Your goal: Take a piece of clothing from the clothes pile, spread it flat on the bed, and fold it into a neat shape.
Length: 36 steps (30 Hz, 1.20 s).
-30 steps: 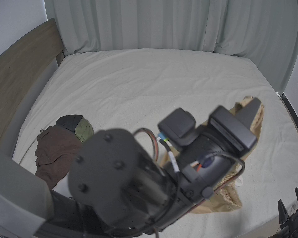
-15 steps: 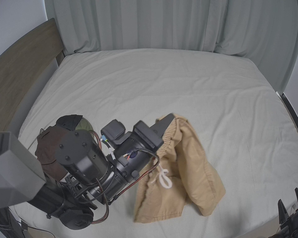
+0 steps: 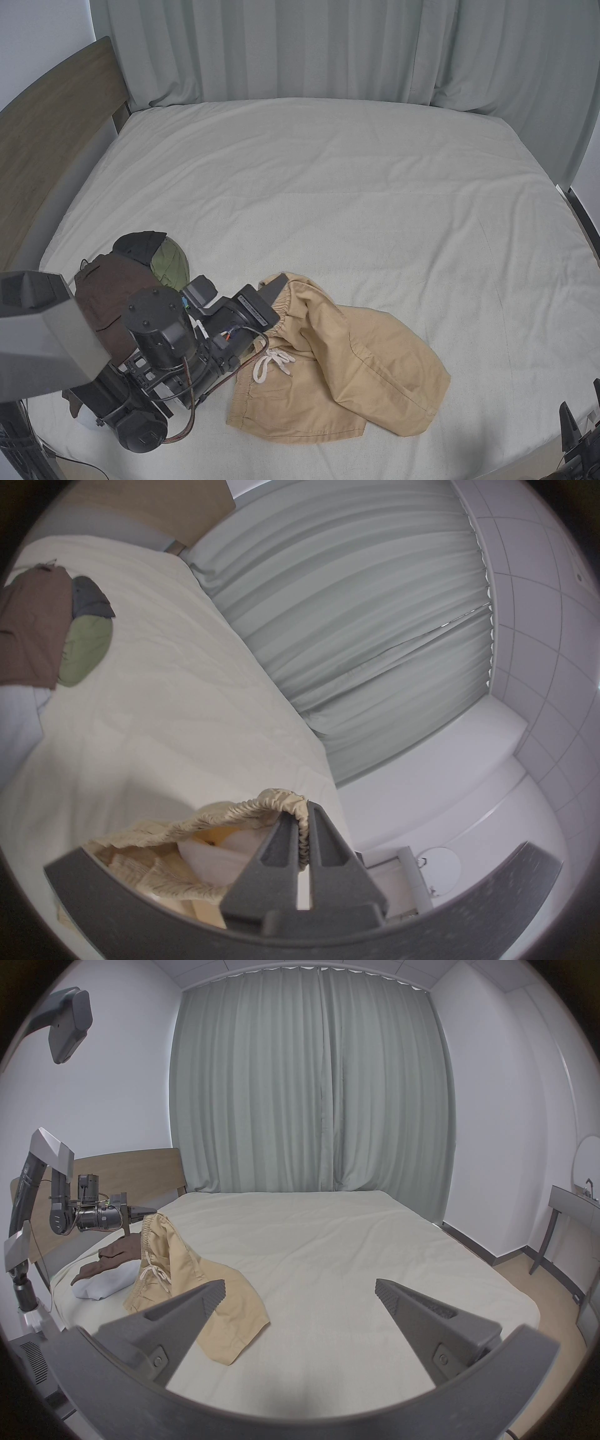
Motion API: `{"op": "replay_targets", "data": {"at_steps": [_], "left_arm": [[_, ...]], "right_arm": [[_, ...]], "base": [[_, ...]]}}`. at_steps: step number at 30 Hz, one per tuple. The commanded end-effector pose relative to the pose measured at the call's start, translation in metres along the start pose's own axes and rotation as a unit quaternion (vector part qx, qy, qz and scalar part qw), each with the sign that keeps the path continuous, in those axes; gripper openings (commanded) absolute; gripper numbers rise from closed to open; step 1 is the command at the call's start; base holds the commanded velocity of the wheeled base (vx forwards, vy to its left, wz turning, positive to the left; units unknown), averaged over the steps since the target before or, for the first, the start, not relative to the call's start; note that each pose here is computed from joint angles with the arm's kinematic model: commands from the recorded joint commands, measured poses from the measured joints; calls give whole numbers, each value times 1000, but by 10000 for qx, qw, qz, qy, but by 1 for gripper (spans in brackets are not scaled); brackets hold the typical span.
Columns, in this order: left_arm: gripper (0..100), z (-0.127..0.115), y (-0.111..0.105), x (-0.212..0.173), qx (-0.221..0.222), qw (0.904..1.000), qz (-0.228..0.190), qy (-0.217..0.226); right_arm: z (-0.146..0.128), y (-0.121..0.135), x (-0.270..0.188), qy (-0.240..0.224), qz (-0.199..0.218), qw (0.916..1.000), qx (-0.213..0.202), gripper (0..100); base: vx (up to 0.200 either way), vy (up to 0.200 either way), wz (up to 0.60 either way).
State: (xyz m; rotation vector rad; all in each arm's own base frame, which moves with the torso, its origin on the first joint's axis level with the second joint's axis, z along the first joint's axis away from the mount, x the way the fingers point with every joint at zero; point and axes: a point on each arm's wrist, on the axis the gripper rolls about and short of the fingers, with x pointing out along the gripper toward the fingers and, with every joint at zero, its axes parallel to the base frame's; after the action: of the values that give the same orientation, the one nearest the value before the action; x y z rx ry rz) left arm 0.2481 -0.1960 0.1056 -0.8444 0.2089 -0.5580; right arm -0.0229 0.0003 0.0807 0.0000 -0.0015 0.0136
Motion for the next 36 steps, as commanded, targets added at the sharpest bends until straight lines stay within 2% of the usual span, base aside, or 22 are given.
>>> {"op": "replay_targets", "data": {"at_steps": [1,8,11,19,24,29,31,33,36], "left_arm": [[0,10,17,-1,159,9991,342,-195],[0,25,34,-5,273,9966,664,-397],[0,35,50,-5,621,9927,908,-500],[0,50,63,-7,1262,9854,1024,-517],[0,67,82,-15,1992,9728,1122,-370],[0,79,95,-22,2572,9609,1017,-145],[0,83,101,-27,2867,9533,945,12],[0,85,105,-29,3003,9501,835,125],[0,84,105,-29,3022,9504,710,217]], "right_arm": [[-5,0,1,38,1,10000,1,100],[-5,0,1,38,1,10000,1,100],[-5,0,1,38,1,10000,-7,100],[-5,0,1,38,1,10000,-7,100],[-5,0,1,38,9,10000,-15,100],[-5,0,1,38,9,10000,-15,100],[-5,0,1,38,9,10000,-15,100],[-5,0,1,38,1,10000,-15,100],[-5,0,1,38,9,10000,-22,100]], "base": [[0,0,0],[0,0,0],[0,0,0],[0,0,0],[0,0,0],[0,0,0],[0,0,0],[0,0,0],[0,0,0]]}}
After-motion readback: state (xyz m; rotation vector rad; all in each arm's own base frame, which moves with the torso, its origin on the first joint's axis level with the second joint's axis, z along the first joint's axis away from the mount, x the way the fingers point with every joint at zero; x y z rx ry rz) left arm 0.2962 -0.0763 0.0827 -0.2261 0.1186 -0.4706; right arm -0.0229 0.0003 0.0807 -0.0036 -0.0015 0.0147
